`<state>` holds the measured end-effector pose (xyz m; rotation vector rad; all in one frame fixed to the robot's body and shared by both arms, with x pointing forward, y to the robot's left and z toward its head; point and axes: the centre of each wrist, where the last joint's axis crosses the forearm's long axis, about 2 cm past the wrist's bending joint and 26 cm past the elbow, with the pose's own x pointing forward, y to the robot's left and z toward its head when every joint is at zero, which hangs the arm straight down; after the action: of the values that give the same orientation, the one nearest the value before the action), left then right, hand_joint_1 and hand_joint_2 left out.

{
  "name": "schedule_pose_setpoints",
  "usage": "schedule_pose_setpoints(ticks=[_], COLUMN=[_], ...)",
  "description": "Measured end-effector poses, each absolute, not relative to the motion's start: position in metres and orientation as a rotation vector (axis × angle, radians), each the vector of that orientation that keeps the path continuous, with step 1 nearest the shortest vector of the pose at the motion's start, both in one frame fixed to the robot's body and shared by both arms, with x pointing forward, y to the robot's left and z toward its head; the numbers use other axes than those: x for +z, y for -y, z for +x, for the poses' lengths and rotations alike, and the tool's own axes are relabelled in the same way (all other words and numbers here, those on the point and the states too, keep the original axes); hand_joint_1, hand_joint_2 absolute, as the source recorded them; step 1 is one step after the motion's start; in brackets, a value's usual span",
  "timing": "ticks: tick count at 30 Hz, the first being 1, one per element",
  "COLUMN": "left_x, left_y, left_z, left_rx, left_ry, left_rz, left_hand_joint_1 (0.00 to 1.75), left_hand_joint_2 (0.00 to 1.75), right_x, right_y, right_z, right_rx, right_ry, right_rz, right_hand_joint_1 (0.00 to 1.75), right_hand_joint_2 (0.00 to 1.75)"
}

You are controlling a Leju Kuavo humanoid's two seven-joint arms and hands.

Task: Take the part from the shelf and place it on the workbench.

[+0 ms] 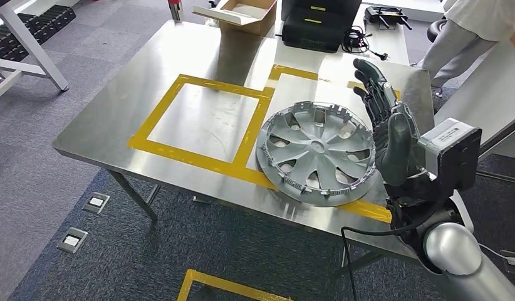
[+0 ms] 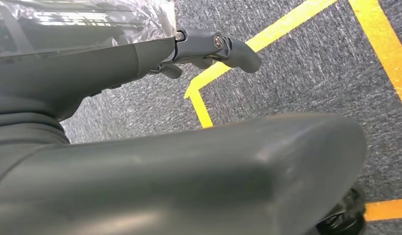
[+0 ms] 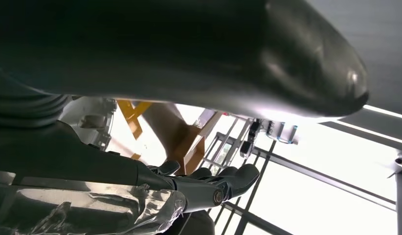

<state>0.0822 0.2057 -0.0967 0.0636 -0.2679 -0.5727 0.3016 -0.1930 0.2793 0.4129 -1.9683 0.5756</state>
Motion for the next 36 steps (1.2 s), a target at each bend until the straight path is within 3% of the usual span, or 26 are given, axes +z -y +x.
schedule_pose_setpoints(ticks=[36], left_x=[-0.096], left_y=[-0.204], left_z=[0.086], left_rx=[-0.533], left_ry=[0.266], left_rz=[0.068], left_hand_joint_1=[0.00], left_hand_joint_2=[0.00], right_x=[0.273], right_y=[0.212], right_z=[0.288], right_rx=[0.574], right_ry=[1.957], right_rz=[0.404], right_hand_joint_1=[0.00], right_hand_joint_2=[0.00])
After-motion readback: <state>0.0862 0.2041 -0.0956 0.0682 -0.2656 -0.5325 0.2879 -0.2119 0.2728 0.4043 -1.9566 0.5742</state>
